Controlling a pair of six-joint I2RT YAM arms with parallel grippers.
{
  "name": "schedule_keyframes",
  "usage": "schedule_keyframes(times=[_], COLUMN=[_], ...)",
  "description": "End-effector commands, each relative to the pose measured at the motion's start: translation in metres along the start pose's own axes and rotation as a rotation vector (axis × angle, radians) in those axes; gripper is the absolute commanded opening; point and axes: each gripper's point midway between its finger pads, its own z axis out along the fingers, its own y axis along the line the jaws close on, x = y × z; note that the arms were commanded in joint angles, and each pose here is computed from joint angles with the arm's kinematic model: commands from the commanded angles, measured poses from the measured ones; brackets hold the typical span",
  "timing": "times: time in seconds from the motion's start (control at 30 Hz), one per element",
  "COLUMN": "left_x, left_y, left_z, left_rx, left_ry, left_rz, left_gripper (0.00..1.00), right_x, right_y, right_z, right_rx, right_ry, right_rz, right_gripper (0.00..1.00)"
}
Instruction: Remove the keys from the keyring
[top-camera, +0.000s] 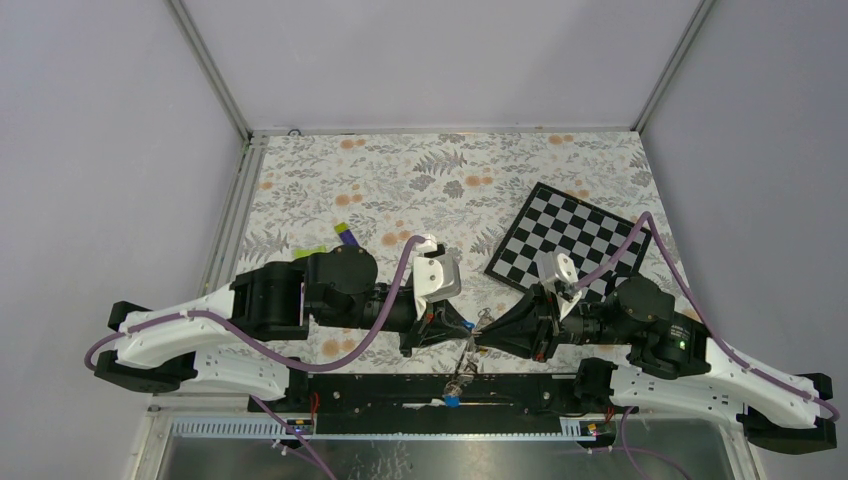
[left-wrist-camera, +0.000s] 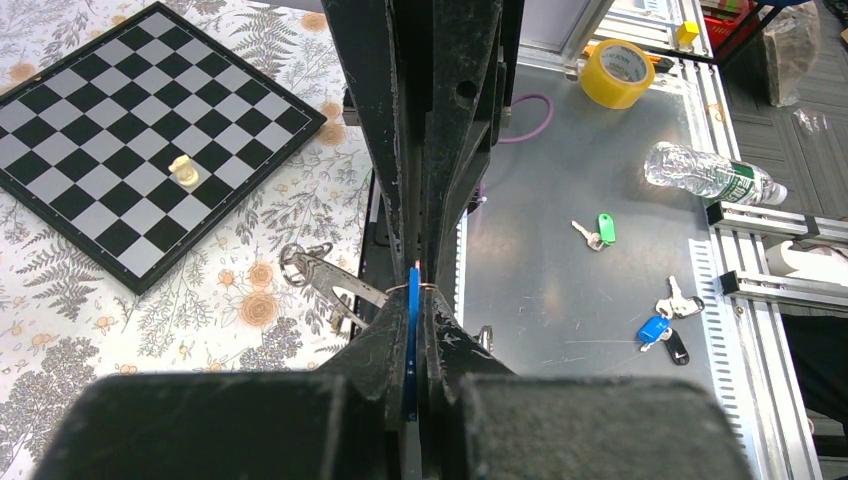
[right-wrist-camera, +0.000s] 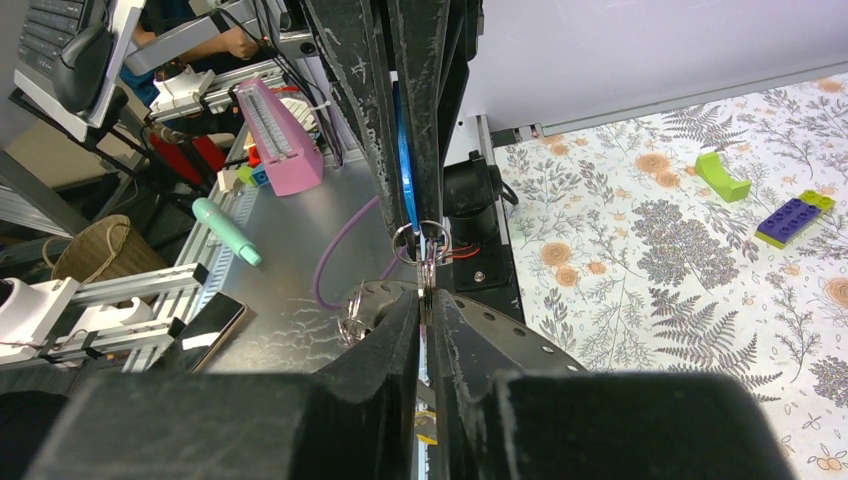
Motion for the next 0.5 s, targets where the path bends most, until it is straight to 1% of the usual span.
schedule_keyframes(times=[0.0, 0.13, 0.3, 0.47], left_x=[-0.029, -0.029, -0.024, -0.017], left_y=[-0.004, -0.003, 0.000, 0.002], left_z=[-0.006, -0.007, -0.005, -0.002], left_rx=[0.015, 0.007, -0.006, -0.011], left_ry=[-0.107, -0.110, -0.100, -0.077], left_rz=[0.010, 0.013, 0.012, 0.004], left_gripper=[0.00, 0.00, 0.00, 0.00], right_x=[-0.008, -0.008, -0.013, -0.016], right_y=[-0.002, -0.004, -0.005, -0.007], right_z=[0.001, -0.002, -0.007, -0.013], right_rx=[0.020, 0.040, 0.062, 0.088], right_ry=[-0.029, -0.024, -0.028, -0.018], right_rz=[-0.004, 0.004, 0.006, -0.005], right_gripper=[0.13, 0.11, 0.06, 0.05])
